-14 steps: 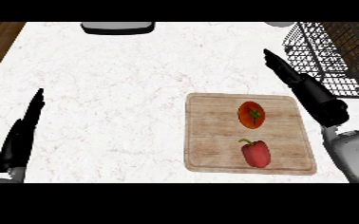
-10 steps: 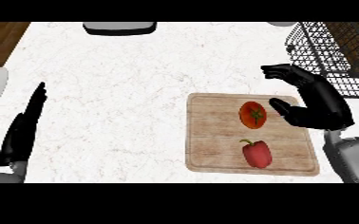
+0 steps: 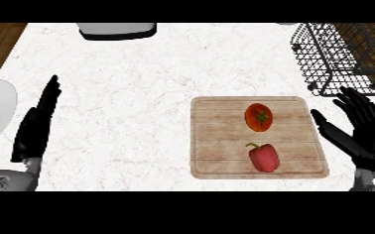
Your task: Pick the tomato from the cutting board and place it in the tiered basket
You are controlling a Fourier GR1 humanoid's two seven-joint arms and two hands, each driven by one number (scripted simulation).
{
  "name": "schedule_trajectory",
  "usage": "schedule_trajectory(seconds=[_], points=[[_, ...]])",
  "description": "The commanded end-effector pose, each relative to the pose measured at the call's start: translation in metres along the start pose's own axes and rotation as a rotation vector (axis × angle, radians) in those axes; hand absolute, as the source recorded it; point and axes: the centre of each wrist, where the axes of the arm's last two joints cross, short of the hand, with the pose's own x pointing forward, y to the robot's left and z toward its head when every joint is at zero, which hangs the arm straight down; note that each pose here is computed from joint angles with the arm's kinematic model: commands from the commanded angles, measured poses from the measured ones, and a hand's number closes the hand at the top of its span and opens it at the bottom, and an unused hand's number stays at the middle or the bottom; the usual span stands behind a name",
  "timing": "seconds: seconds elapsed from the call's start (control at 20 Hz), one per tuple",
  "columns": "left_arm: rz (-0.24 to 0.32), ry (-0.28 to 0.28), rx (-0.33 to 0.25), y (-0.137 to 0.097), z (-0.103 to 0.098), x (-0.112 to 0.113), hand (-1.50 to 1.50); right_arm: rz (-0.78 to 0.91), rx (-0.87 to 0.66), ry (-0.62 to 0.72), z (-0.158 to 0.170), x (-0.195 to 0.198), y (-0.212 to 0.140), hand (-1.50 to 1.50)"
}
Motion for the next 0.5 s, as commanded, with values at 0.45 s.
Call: schedule_trajectory(seconds=[0.45], points=[[0.023,-0.02,-0.061,-0.011,-0.013,0.035,0.0,0.522,0.294,0.107,0.036,0.094,-0.054,-1.5]])
